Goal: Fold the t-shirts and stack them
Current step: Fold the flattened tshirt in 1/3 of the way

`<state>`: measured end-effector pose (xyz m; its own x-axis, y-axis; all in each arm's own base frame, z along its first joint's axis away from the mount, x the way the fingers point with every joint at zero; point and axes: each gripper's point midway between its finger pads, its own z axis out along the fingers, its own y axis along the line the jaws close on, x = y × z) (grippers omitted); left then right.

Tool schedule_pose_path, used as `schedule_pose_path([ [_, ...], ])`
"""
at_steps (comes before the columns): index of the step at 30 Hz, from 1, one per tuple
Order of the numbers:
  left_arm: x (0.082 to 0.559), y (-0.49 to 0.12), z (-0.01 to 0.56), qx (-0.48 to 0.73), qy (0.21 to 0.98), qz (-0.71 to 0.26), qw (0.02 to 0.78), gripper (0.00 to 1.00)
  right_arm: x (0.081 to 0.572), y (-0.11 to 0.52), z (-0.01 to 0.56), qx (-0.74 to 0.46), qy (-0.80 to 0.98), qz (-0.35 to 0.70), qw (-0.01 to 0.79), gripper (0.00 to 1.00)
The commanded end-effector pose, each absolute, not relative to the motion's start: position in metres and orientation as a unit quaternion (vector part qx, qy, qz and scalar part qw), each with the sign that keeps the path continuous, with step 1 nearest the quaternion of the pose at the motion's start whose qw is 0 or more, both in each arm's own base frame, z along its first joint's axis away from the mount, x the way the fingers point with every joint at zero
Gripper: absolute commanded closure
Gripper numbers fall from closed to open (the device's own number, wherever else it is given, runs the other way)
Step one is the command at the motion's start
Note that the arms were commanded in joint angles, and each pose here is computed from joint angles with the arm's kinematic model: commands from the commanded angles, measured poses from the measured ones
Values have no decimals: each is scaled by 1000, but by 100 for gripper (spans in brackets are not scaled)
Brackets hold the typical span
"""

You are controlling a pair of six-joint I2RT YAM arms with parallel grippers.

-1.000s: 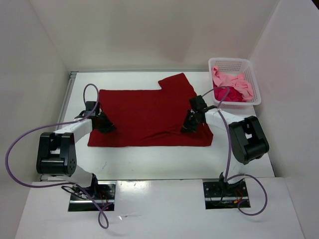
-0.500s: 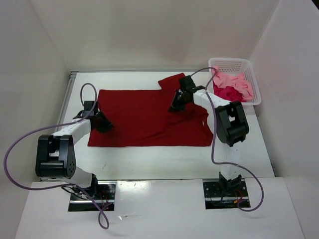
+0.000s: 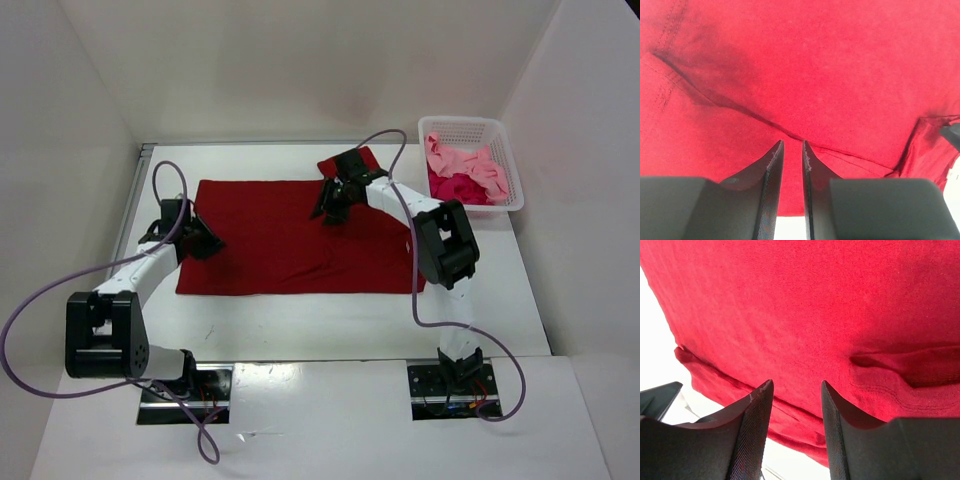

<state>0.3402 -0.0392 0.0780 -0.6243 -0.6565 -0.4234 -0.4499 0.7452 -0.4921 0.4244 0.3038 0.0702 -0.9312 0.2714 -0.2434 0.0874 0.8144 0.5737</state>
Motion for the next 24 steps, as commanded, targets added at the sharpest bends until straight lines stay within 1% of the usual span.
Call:
schedule_pose_path([
  [1, 351, -37, 108, -314, 868, -186, 337, 72, 429, 302, 110, 84, 929, 298, 201, 51],
  [2, 350, -37, 110, -310, 869, -184, 339, 72, 423, 297, 117, 80, 929, 296, 209, 53],
  [3, 350, -37, 110, -310, 869, -184, 339, 72, 416, 293, 107, 83, 933, 289, 197, 56],
  [4, 346, -44, 111, -292, 875, -185, 339, 72, 414, 291, 123, 81, 926, 296, 218, 60],
  [5, 344, -45, 109, -284, 880, -173, 338, 72, 410, 284, 123, 85, 927, 288, 225, 64],
  [6, 341, -47, 109, -277, 884, -161, 340, 72, 394, 274, 106, 95, 934, 274, 209, 83],
  [7, 335, -59, 106, -257, 894, -160, 331, 72, 389, 270, 120, 95, 928, 279, 227, 89],
  [9, 330, -77, 104, -233, 902, -163, 324, 72, 368, 253, 106, 117, 930, 264, 226, 100],
  [10, 328, -83, 104, -230, 903, -168, 322, 72, 359, 248, 97, 118, 933, 260, 219, 100],
  [11, 324, -89, 100, -222, 907, -169, 316, 73, 340, 239, 76, 129, 941, 244, 193, 100],
  [15, 307, -117, 77, -189, 930, -152, 276, 76, 313, 226, 46, 145, 950, 225, 161, 100],
  [20, 293, -128, 53, -188, 939, -159, 239, 76, 300, 220, 41, 154, 949, 225, 157, 100],
  [24, 282, -119, 33, -208, 945, -138, 211, 76, 285, 207, 23, 161, 956, 199, 147, 100],
])
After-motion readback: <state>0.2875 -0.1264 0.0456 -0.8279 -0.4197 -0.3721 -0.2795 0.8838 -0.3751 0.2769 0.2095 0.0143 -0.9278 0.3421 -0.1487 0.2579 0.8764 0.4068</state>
